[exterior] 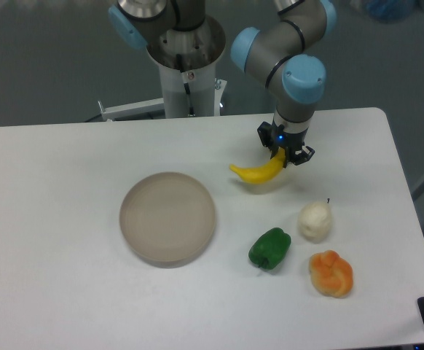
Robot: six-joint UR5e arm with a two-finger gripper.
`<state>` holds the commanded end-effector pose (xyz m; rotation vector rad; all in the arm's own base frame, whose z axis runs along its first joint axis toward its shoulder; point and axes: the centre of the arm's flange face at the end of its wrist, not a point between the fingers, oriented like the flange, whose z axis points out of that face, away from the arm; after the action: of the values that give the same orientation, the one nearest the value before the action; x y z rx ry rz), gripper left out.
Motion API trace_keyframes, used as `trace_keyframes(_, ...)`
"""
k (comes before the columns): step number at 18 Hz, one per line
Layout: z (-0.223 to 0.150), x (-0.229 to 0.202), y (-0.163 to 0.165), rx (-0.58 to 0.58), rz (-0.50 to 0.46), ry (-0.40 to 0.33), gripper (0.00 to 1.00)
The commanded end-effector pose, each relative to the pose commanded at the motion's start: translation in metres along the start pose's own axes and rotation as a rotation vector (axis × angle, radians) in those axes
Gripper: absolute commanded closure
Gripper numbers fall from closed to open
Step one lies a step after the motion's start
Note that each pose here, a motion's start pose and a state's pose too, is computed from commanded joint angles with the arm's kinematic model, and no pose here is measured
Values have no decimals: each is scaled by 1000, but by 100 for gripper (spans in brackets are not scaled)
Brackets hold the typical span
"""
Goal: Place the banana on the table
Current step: 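Lower the banana onto the table beside the green pepper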
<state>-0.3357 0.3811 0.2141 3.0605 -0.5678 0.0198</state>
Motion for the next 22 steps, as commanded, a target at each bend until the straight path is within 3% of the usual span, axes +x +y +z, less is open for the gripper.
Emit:
trace_keyframes(18, 24, -8, -6, -9, 47, 26, 65)
trace_keyframes(21, 23, -9, -5, -8, 45, 25, 61)
trace_keyframes(22, 23, -9, -5, -8, 45, 25, 53)
